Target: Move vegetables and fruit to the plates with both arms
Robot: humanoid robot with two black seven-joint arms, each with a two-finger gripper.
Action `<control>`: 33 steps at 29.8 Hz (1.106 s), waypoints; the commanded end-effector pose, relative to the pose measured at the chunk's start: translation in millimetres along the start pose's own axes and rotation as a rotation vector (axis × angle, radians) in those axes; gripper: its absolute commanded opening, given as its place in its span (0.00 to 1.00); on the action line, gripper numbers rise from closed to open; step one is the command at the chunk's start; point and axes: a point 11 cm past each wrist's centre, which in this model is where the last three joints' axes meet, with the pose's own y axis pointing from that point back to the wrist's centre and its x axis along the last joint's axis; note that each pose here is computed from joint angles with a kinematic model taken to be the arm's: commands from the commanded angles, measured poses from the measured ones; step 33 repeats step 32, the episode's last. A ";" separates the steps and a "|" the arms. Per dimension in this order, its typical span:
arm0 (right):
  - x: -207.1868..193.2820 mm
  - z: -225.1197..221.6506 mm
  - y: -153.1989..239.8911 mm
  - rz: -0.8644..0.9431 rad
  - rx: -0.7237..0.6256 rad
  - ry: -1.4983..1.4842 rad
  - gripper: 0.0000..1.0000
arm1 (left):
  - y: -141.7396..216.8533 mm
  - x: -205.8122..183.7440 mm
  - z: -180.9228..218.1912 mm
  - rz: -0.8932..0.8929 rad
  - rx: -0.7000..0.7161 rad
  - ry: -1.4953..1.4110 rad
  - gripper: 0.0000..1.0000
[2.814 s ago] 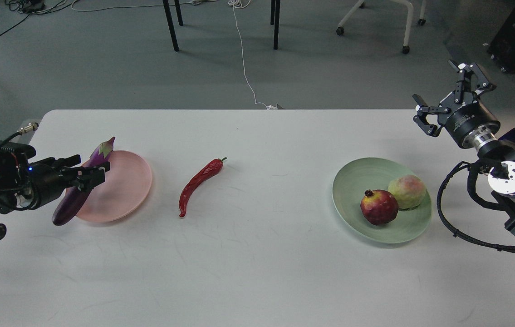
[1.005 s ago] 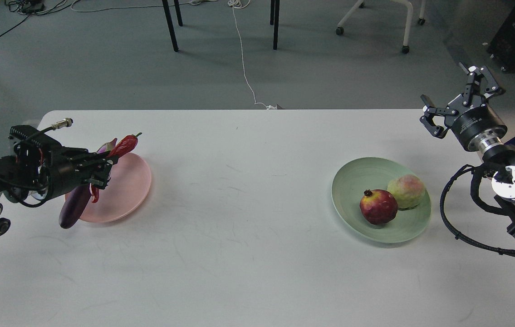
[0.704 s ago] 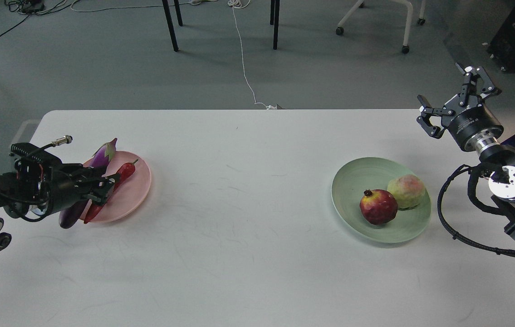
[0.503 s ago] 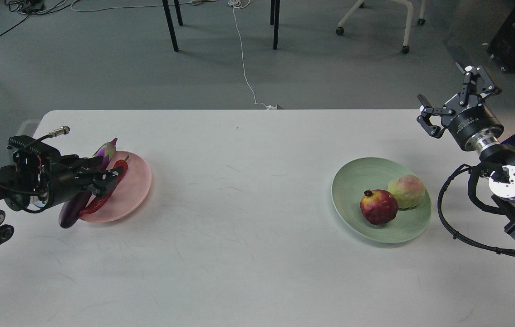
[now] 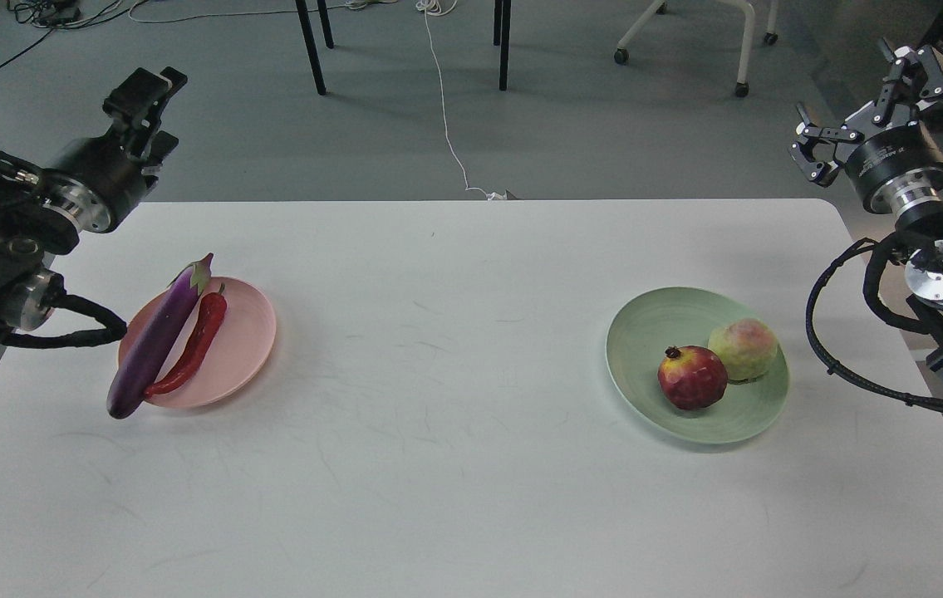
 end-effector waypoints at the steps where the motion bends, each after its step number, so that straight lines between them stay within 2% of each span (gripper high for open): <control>1: -12.0 -12.8 -5.3 -0.036 0.064 -0.053 0.99 | -14.2 -1.3 11.1 0.061 -0.056 0.303 0.98; 7: -28.9 -36.6 -13.8 -0.054 0.153 -0.152 0.99 | -31.8 0.6 17.6 0.077 -0.174 0.625 0.98; 13: -6.8 -21.8 -11.8 0.043 0.065 -0.146 0.99 | -32.5 12.3 -10.8 0.098 -0.163 0.725 0.98; 18: 7.3 -0.5 -7.1 0.093 0.029 -0.149 0.99 | -31.7 14.8 -14.8 0.084 -0.162 0.734 0.98; 24: -8.2 11.6 -8.4 0.000 0.013 -0.183 0.99 | -30.6 19.3 -13.8 0.096 -0.183 0.743 0.98; 33: -21.2 14.9 -14.4 -0.033 0.010 -0.198 0.99 | -32.8 18.1 -7.0 0.085 -0.194 0.743 0.98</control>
